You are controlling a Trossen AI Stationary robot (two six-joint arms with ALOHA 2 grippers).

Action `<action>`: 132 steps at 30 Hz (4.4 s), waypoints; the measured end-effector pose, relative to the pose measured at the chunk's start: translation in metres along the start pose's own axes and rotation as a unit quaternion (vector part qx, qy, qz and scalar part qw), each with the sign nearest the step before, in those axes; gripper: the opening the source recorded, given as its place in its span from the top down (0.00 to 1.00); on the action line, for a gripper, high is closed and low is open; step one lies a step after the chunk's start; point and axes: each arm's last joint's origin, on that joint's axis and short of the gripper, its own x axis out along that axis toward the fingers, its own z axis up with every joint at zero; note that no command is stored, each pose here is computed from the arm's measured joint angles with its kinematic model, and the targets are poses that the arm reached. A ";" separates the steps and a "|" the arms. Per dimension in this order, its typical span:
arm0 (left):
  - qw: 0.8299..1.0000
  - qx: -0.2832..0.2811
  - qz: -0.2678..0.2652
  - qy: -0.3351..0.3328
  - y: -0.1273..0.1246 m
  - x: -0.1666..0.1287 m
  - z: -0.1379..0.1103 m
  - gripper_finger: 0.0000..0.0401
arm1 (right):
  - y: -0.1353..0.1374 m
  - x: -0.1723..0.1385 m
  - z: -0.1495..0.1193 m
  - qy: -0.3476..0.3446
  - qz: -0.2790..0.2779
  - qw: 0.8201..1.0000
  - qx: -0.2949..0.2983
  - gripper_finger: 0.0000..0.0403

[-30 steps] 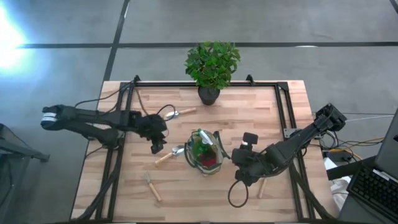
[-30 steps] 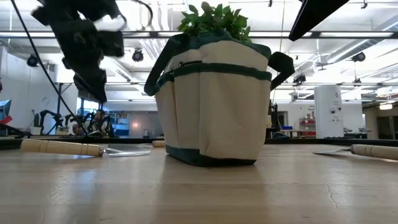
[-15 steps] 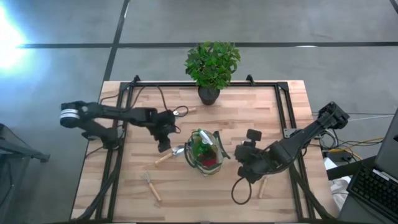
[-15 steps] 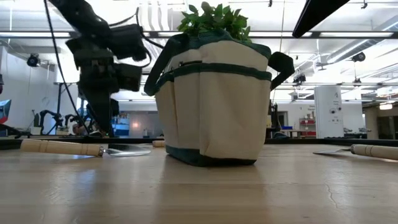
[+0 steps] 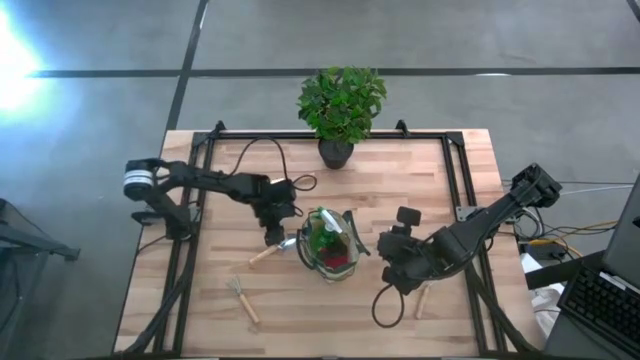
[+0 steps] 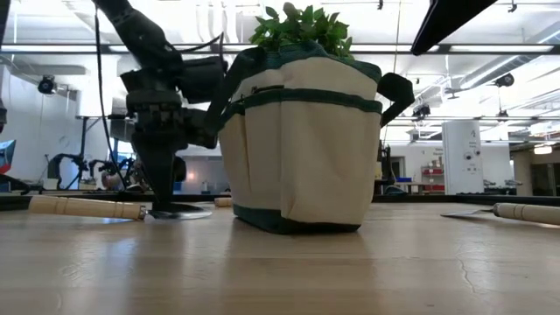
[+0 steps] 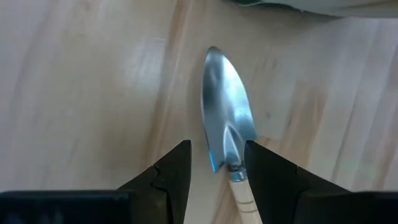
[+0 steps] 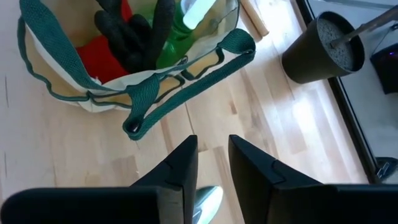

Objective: Pick & Place Garden tools in Gardening bag
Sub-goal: Put the bottom left brown trowel into the green gardening bag

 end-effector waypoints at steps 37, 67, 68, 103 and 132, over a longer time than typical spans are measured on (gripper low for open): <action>0.996 -0.005 -0.077 0.037 0.007 0.026 0.003 0.62 | 0.001 0.007 -0.008 0.010 -0.008 1.000 0.003 0.84; 0.992 0.081 -0.095 0.015 0.000 0.016 0.007 0.99 | 0.001 0.007 -0.008 0.012 -0.009 1.000 0.001 0.85; 0.992 0.085 -0.096 0.010 -0.002 0.012 0.007 0.99 | 0.001 0.007 -0.008 0.012 -0.009 1.000 0.001 0.85; 0.981 0.067 0.084 -0.160 -0.045 -0.128 -0.062 1.00 | -0.001 0.005 -0.008 0.009 -0.010 1.000 0.010 0.85; 0.670 0.411 -0.165 -0.596 -0.077 -0.077 -0.058 1.00 | -0.002 0.006 -0.008 -0.016 -0.040 0.999 0.008 0.85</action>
